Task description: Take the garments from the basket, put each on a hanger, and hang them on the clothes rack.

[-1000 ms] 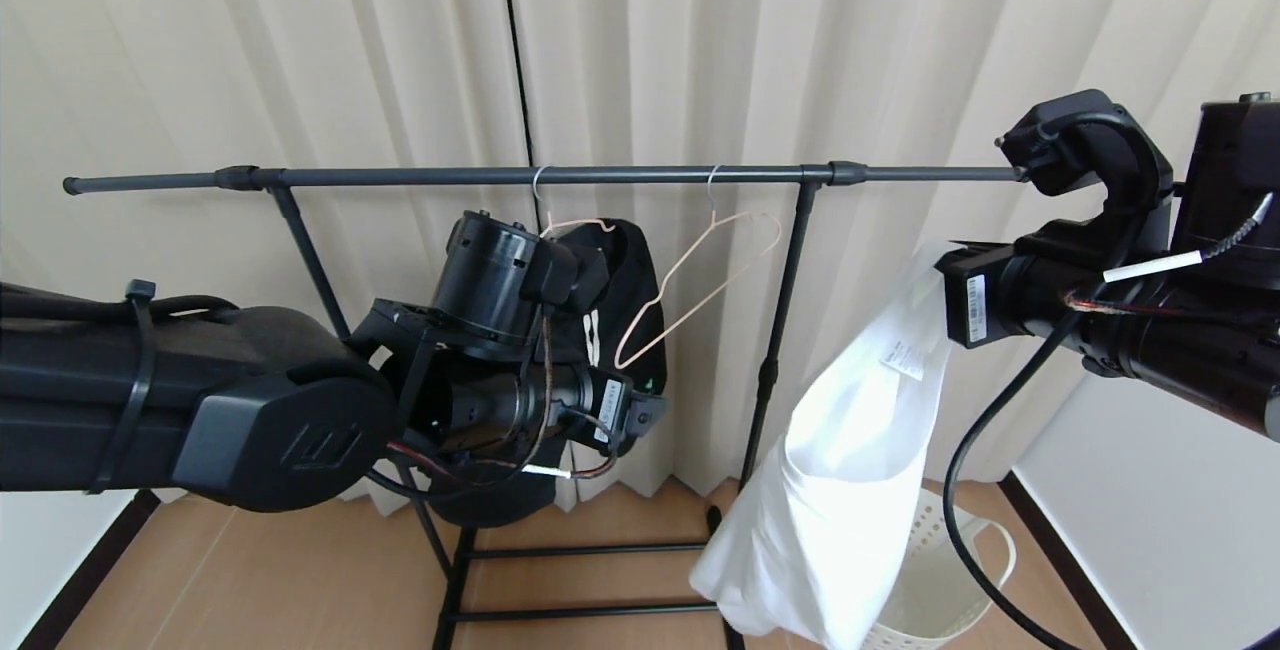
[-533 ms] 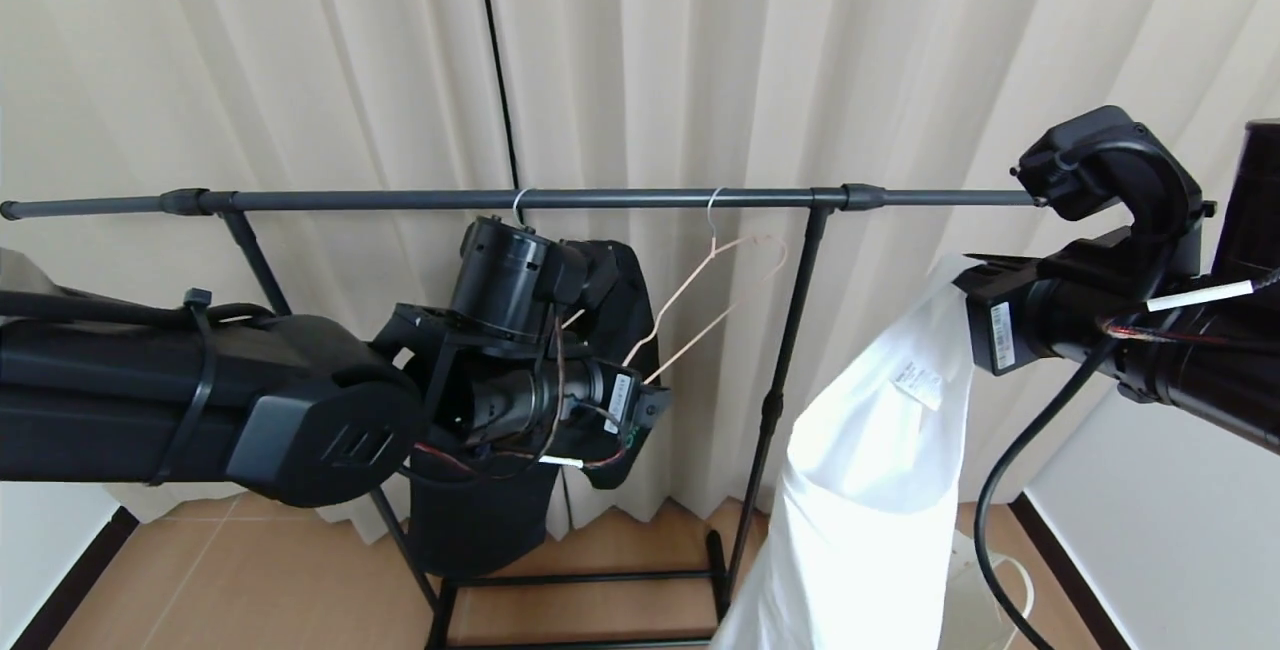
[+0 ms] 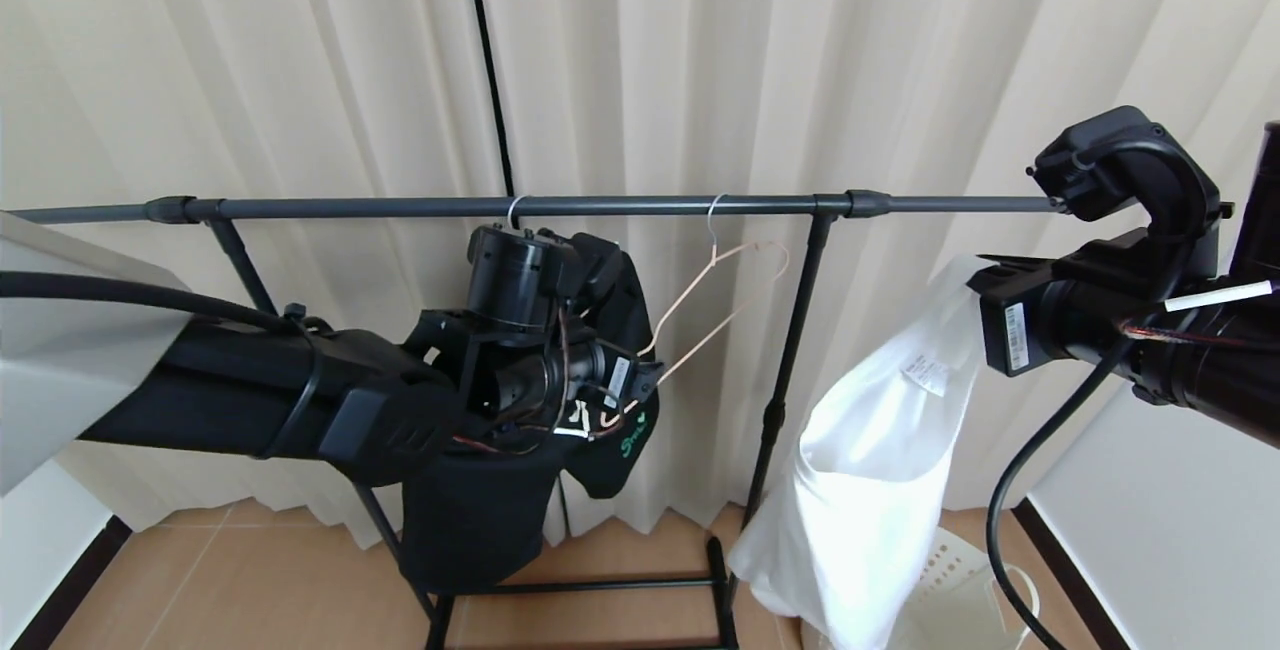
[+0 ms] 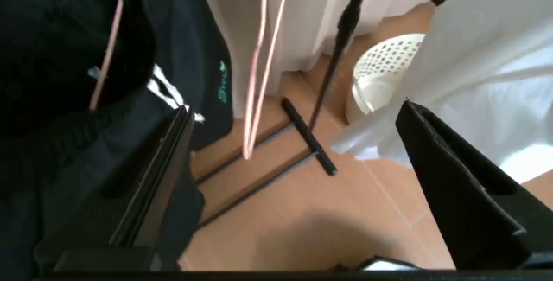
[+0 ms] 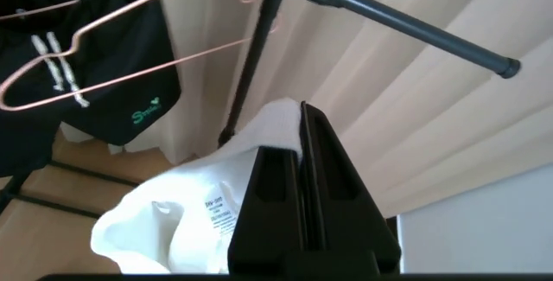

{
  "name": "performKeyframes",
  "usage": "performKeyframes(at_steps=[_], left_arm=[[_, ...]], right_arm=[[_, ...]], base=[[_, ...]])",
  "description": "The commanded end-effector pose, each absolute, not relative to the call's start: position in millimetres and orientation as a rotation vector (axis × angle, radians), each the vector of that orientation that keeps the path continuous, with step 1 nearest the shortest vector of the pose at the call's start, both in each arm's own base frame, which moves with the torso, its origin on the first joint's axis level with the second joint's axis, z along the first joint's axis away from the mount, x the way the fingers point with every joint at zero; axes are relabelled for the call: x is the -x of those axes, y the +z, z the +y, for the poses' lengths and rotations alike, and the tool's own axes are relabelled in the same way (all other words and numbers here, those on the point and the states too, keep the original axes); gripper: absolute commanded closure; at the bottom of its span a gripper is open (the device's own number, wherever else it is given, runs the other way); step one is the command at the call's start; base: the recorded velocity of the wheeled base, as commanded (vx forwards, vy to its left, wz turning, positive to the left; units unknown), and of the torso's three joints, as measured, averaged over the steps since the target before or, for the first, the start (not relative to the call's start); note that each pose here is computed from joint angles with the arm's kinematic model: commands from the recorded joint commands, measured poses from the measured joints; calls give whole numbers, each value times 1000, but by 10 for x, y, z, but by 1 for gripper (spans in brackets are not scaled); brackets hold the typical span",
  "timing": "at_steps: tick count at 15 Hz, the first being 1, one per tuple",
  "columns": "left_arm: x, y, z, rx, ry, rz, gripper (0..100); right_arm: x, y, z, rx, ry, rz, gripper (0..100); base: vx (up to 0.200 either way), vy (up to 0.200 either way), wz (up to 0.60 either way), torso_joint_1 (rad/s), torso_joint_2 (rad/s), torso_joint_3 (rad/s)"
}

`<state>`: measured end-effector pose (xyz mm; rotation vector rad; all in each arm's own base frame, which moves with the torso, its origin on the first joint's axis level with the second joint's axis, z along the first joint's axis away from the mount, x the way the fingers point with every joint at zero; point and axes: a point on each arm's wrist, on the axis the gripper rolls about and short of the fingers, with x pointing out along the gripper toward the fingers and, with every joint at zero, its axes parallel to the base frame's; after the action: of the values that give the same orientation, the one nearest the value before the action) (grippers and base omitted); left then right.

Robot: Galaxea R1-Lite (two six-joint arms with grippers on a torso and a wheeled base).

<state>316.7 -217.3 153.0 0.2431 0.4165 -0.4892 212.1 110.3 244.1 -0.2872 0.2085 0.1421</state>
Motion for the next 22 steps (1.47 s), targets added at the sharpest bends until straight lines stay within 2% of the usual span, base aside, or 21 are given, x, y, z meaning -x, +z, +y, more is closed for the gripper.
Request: performKeyframes(at_steps=[1, 4, 11, 22], left_arm=[[-3291, 1387, -2208, -259, -481, 429, 0], [-3578, 1346, -2364, -240, -473, 379, 0], [-3949, 1144, -2553, -228, -467, 352, 0], [-4202, 906, -2655, -218, -455, 349, 0]], right_arm=[[-2123, 2432, 1104, 288, 142, 211, 100], [-2122, 2424, 1104, 295, 144, 212, 100], [-2127, 2410, 1107, 315, 147, 215, 100], [-2135, 2390, 1111, 320, 148, 221, 100]], base=[[0, 0, 0, 0, 0, 0], [0, 0, 0, 0, 0, 0], [0, 0, 0, 0, 0, 0], [0, 0, 0, 0, 0, 0]])
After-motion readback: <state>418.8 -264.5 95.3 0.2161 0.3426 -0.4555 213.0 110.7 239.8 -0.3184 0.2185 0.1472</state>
